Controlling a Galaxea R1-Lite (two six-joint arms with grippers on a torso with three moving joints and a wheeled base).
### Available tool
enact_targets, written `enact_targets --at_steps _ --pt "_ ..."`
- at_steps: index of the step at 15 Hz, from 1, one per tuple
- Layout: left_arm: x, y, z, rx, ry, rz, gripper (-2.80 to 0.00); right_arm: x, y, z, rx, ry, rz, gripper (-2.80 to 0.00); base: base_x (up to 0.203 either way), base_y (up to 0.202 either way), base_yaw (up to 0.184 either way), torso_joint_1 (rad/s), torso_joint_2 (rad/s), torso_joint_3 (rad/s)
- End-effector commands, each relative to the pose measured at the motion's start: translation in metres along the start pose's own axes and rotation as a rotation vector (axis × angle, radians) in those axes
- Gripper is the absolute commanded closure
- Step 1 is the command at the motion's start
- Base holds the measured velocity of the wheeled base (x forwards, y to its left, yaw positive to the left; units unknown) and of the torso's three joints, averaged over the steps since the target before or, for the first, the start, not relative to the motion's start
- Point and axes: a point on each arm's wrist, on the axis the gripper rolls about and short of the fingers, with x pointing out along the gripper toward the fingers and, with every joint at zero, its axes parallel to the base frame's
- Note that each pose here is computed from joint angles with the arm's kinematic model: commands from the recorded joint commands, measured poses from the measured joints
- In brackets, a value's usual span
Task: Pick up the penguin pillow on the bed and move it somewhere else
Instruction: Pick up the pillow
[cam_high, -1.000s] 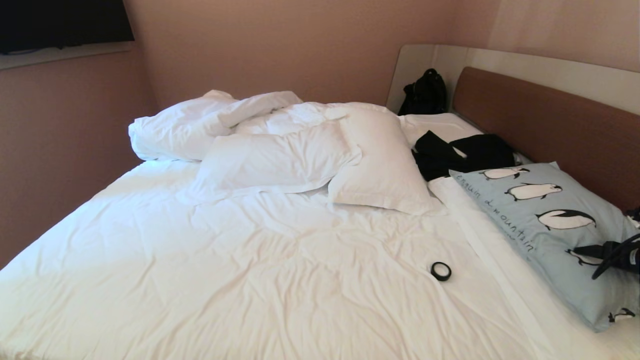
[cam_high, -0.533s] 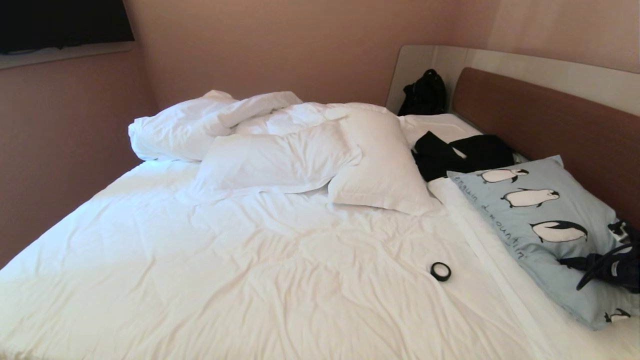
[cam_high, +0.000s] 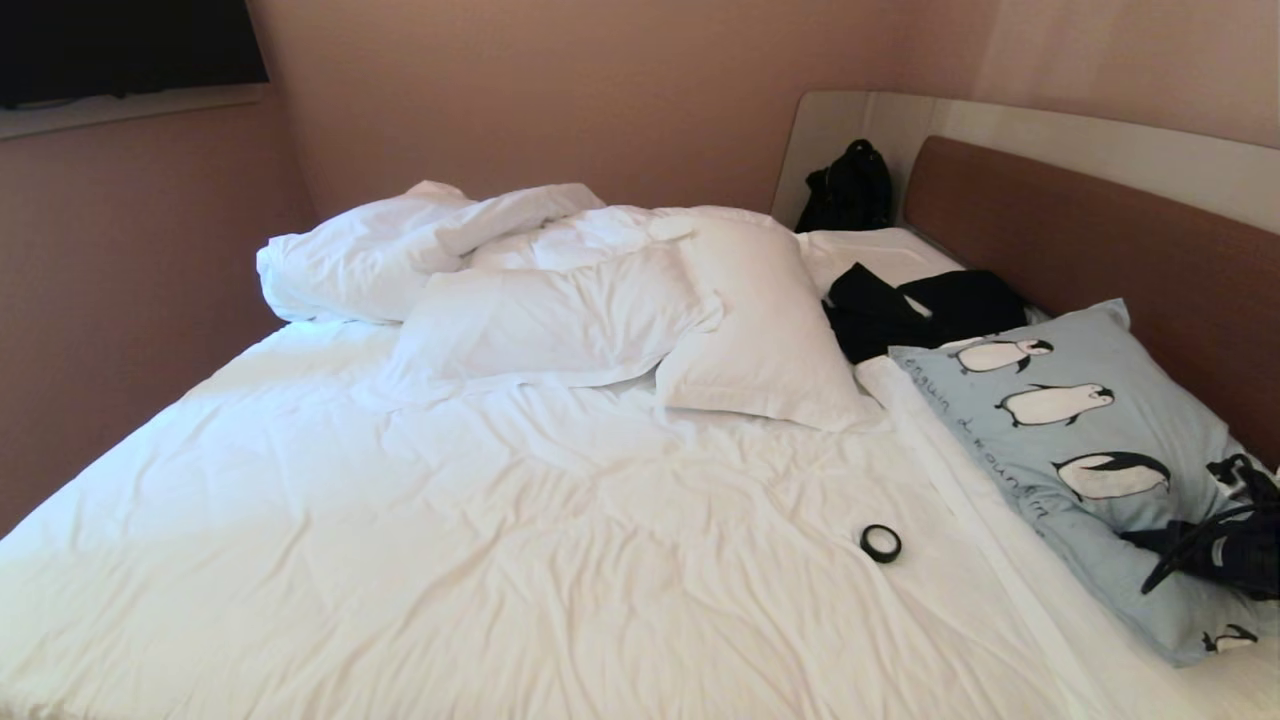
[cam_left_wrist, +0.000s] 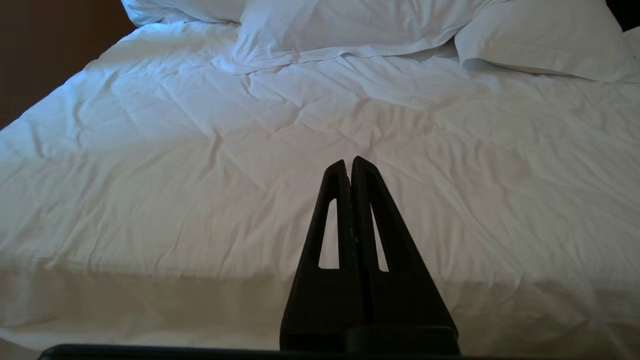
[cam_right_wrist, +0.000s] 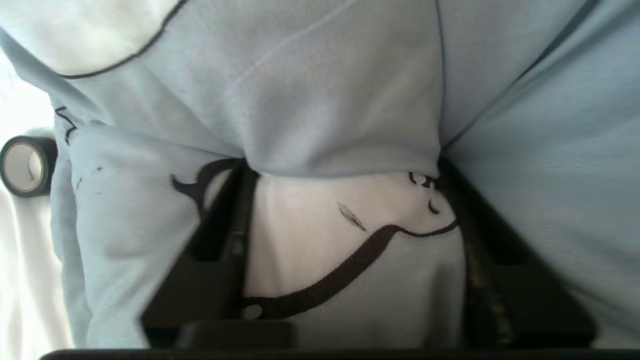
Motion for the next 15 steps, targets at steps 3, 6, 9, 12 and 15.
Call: enact_targets --at_steps 3,6,9,12,15 --pt "0.000 0.000 0.000 0.000 0.001 0.001 0.00 -0.001 0.001 0.006 0.039 -0.045 0.014 0.00 0.000 0.000 0.000 0.000 0.00 0.000" --pt "0.000 0.000 0.000 0.000 0.001 0.001 0.00 -0.012 0.005 0.016 0.072 -0.077 0.032 0.00 0.000 0.000 0.000 0.000 0.00 0.000" --pt "0.000 0.000 0.000 0.000 0.001 0.002 0.00 -0.035 0.011 0.035 0.166 -0.139 0.085 0.00 0.000 0.000 0.000 0.000 0.00 0.000" --pt "0.000 0.000 0.000 0.000 0.001 0.001 0.00 -0.063 0.009 0.047 0.244 -0.190 0.210 0.00 0.000 0.000 0.000 0.000 0.00 0.000" --pt "0.000 0.000 0.000 0.000 0.001 0.001 0.00 -0.083 0.007 0.048 0.254 -0.207 0.302 0.00 0.000 0.000 0.000 0.000 0.00 0.000"
